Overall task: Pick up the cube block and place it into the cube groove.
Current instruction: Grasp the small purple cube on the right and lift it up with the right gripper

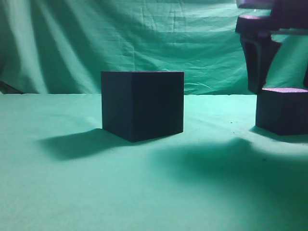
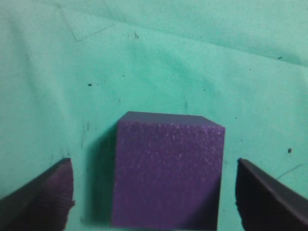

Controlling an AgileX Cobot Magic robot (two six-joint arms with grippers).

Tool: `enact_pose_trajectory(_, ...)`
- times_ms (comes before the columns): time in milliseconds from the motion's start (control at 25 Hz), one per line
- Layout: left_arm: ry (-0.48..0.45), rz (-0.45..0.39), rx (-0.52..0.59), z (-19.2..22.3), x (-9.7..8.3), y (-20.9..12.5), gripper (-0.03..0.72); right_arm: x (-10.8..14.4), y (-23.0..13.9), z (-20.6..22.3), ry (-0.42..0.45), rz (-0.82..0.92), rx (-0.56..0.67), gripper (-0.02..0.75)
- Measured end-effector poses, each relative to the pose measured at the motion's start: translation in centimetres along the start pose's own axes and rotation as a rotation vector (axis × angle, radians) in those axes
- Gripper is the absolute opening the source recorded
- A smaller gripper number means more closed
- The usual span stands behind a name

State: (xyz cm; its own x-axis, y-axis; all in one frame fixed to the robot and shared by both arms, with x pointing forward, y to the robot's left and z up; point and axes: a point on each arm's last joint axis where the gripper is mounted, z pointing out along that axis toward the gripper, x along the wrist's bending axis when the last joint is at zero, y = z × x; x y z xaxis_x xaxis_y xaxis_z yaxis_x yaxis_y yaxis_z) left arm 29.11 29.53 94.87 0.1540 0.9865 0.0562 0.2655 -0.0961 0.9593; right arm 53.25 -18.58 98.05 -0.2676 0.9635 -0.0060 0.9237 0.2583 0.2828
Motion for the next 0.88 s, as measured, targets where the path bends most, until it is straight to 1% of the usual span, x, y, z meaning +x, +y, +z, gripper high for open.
enact_pose_trajectory(40, 0.000, 0.000, 0.000, 0.0, 0.0, 0.0, 0.000, 0.0, 0.1, 0.4, -0.004, -0.002, 0.004, 0.601)
enact_pose_trajectory(80, 0.000, 0.000, 0.000, 0.0, 0.0, 0.0, 0.000, 0.0, 0.1, 0.9, -0.007, -0.003, 0.013, 0.589)
enact_pose_trajectory(120, 0.000, 0.000, 0.000, 0.0, 0.0, 0.0, 0.000, 0.0, 0.1, 1.3, -0.010, -0.007, 0.022, 0.595)
enact_pose_trajectory(280, 0.000, 0.000, 0.000, 0.0, 0.0, 0.0, 0.000, 0.0, 0.1, 2.2, -0.014, -0.007, 0.041, 0.431)
enact_pose_trajectory(320, 0.000, 0.000, 0.000, 0.0, 0.0, 0.0, 0.000, 0.0, 0.2, 2.2, -0.014, -0.007, 0.038, 0.417)
enact_pose_trajectory(360, 0.000, 0.000, 0.000, 0.0, 0.0, 0.0, 0.000, 0.0, 0.3, 2.1, -0.014, -0.005, 0.038, 0.430)
enact_pose_trajectory(520, 0.000, 0.000, 0.000, 0.0, 0.0, 0.0, 0.000, 0.0, 1.2, 1.1, -0.019, -0.002, 0.048, 0.430)
enact_pose_trajectory(640, 0.000, 0.000, 0.000, 0.0, 0.0, 0.0, 0.000, 0.7, 2.6, -0.9, -0.015, -0.039, 0.031, 0.430)
enact_pose_trajectory(760, 0.000, 0.000, 0.000, 0.0, 0.0, 0.0, 0.000, 2.7, 4.1, -4.0, 0.011, -0.104, -0.019, 0.430)
enact_pose_trajectory(880, 0.000, 0.000, 0.000, 0.0, 0.0, 0.0, 0.000, 6.3, 4.7, -6.9, 0.071, -0.192, -0.035, 0.430)
